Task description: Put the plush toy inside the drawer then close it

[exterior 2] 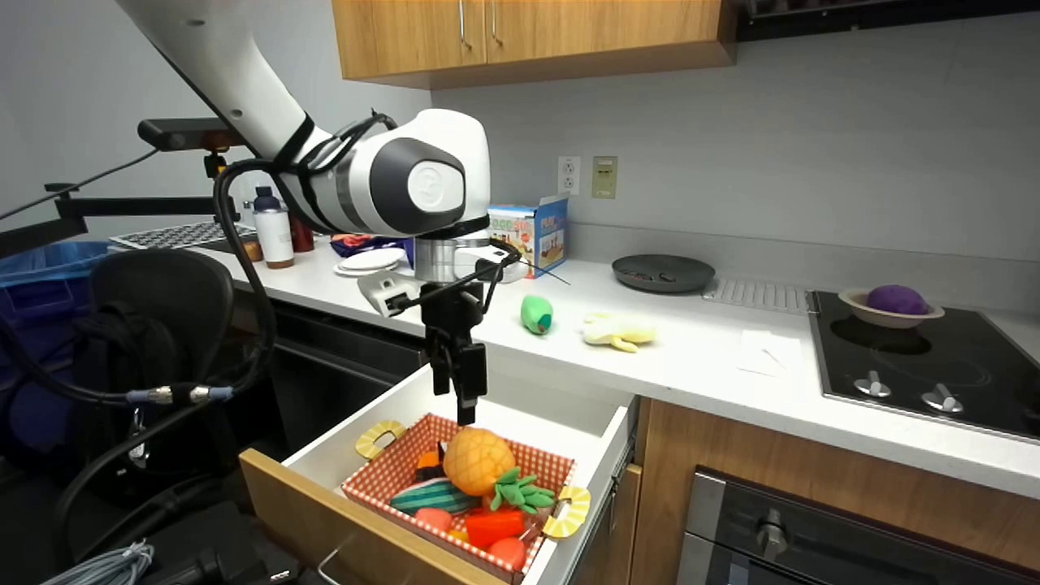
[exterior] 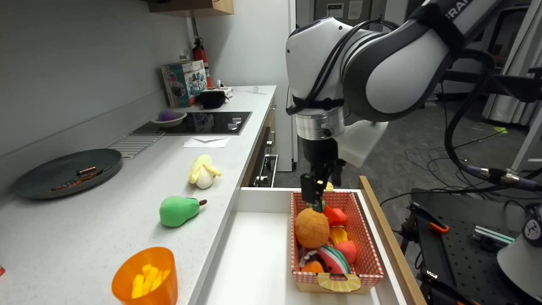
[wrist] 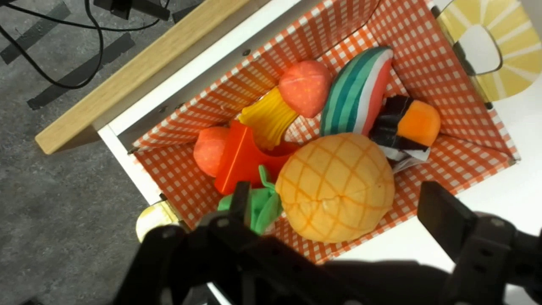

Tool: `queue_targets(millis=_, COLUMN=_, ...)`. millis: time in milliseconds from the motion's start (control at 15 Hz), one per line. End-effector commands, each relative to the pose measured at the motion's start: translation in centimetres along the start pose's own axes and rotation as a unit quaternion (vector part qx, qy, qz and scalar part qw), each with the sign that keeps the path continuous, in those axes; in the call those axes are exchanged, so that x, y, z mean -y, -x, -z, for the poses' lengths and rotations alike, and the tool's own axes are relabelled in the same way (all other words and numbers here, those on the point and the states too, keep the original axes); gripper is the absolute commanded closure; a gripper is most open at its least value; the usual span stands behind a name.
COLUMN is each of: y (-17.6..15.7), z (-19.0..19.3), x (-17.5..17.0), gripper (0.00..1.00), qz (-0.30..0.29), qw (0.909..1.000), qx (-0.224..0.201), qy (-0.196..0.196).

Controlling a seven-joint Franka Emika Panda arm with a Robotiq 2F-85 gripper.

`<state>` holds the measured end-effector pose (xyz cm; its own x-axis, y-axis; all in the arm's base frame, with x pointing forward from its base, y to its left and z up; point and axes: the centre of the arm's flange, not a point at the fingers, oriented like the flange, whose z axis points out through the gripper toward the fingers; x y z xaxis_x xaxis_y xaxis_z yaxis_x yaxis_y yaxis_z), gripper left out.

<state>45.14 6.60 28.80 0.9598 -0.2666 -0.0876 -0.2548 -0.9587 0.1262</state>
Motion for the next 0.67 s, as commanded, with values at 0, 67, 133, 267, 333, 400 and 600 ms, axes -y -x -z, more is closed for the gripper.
queue_targets(millis=0, y=0.9, z=1.7, x=-0.5, gripper=0.0, qz=0.042, qw=0.9984, qx=0.036, qy=-0.011)
queue_targets(millis=67, y=1.0, z=1.8, x=-0.4, gripper=0.0, qz=0.036, qw=0.9986, qx=0.036, qy=-0.015)
queue_targets(millis=133, y=0.6, z=0.5, x=0.0, gripper=0.0, qz=0.029, qw=0.9992, qx=0.027, qy=-0.008)
queue_targets(millis=267, y=0.8, z=0.8, x=0.0, gripper=0.0, qz=0.03, qw=0.999, qx=0.031, qy=-0.008)
queue_targets(millis=333, y=0.8, z=0.8, x=0.1, gripper=0.0, qz=0.031, qw=0.999, qx=0.031, qy=-0.008)
queue_targets(millis=400, y=0.8, z=0.8, x=0.1, gripper=0.0, qz=0.031, qw=0.999, qx=0.031, qy=-0.008)
queue_targets(millis=600, y=0.8, z=0.8, x=0.1, gripper=0.0, qz=0.031, qw=0.999, qx=0.031, qy=-0.008)
